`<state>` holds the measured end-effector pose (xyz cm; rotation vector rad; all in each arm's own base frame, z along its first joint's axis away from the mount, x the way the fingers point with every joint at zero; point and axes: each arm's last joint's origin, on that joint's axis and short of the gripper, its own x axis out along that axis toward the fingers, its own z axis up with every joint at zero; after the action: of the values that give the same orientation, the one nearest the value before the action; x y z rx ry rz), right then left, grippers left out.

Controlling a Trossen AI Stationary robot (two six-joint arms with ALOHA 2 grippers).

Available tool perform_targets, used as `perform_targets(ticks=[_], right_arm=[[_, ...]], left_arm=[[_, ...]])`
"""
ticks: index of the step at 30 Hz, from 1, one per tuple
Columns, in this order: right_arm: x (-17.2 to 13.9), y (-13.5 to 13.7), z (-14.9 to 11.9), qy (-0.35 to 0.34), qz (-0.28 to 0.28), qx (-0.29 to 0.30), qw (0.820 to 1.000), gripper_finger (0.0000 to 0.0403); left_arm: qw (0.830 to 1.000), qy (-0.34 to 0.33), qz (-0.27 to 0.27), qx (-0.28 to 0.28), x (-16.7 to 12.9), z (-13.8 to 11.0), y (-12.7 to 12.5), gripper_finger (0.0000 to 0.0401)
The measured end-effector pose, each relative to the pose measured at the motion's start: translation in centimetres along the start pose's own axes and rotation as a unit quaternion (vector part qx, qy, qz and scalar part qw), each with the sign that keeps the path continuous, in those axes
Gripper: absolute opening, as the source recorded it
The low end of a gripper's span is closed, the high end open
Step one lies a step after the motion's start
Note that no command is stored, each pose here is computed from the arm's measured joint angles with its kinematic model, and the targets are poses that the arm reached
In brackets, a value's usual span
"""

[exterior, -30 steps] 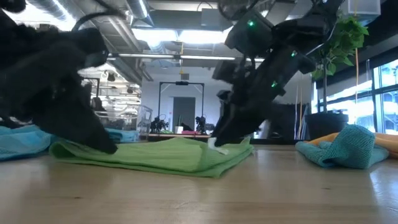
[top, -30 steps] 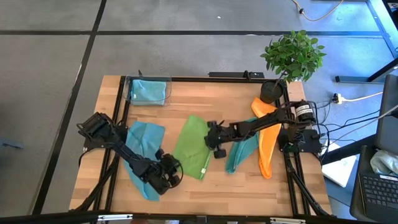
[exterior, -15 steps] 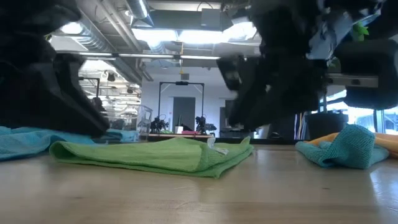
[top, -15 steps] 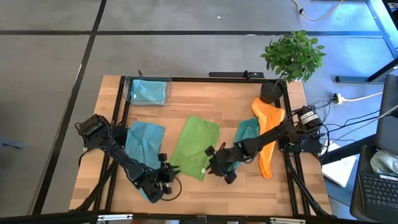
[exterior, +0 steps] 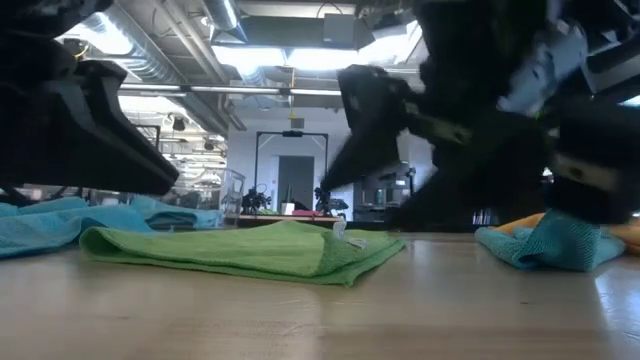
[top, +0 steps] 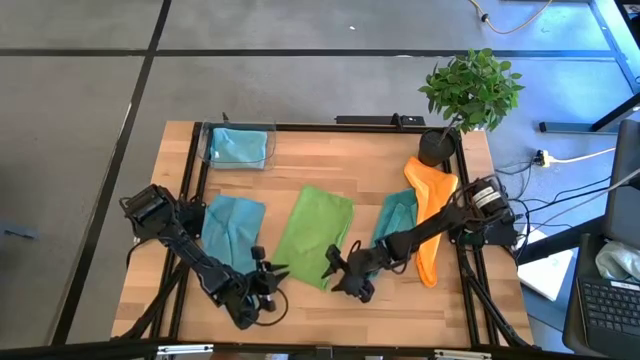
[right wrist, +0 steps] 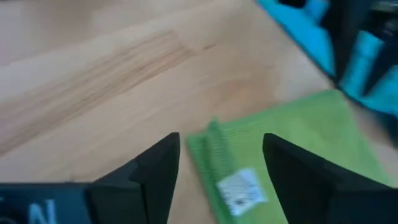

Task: Fold microfiber towels
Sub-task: Fold the green microfiber cloth

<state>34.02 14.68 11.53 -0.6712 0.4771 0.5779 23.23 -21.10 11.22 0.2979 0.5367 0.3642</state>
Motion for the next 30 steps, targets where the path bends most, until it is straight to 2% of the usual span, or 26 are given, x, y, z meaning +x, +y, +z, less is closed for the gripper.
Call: perform_targets(ticks=[4,7,10,14,20,25,30], right_arm=[[0.5,0.4,0.5,0.007,0.003,-0.024,1.000,0.0223],[0.7,0.0,1.4,0.016,-0.017,-0.025,0.999,0.0209],[0.8,-0.2,1.6,0.032,-0.008,-0.025,0.999,0.0197],[0.7,-0.2,1.0,0.063,0.009,-0.023,0.998,0.0189],[0.8,-0.4,0.9,0.064,0.007,-0.020,0.998,0.0188],[1.8,-0.4,-0.4,0.059,0.030,-0.008,0.998,0.0188],[2.4,-0.6,-0.9,0.051,0.026,0.011,0.998,0.0187]], left_arm=[[1.000,-0.002,0.004,-0.002,0.0,0.0,0.0,0.0078],[1.000,-0.002,0.005,-0.009,0.0,0.0,0.0,0.0078],[1.000,-0.002,0.006,-0.010,0.0,0.0,0.1,0.0078],[1.000,-0.002,0.006,-0.010,0.0,0.0,0.1,0.0078],[1.000,-0.002,0.006,-0.010,0.0,0.0,0.1,0.0078],[1.000,-0.003,0.007,-0.010,0.0,0.0,0.1,0.0078],[1.000,-0.003,0.006,-0.011,0.0,0.0,0.1,0.0078]])
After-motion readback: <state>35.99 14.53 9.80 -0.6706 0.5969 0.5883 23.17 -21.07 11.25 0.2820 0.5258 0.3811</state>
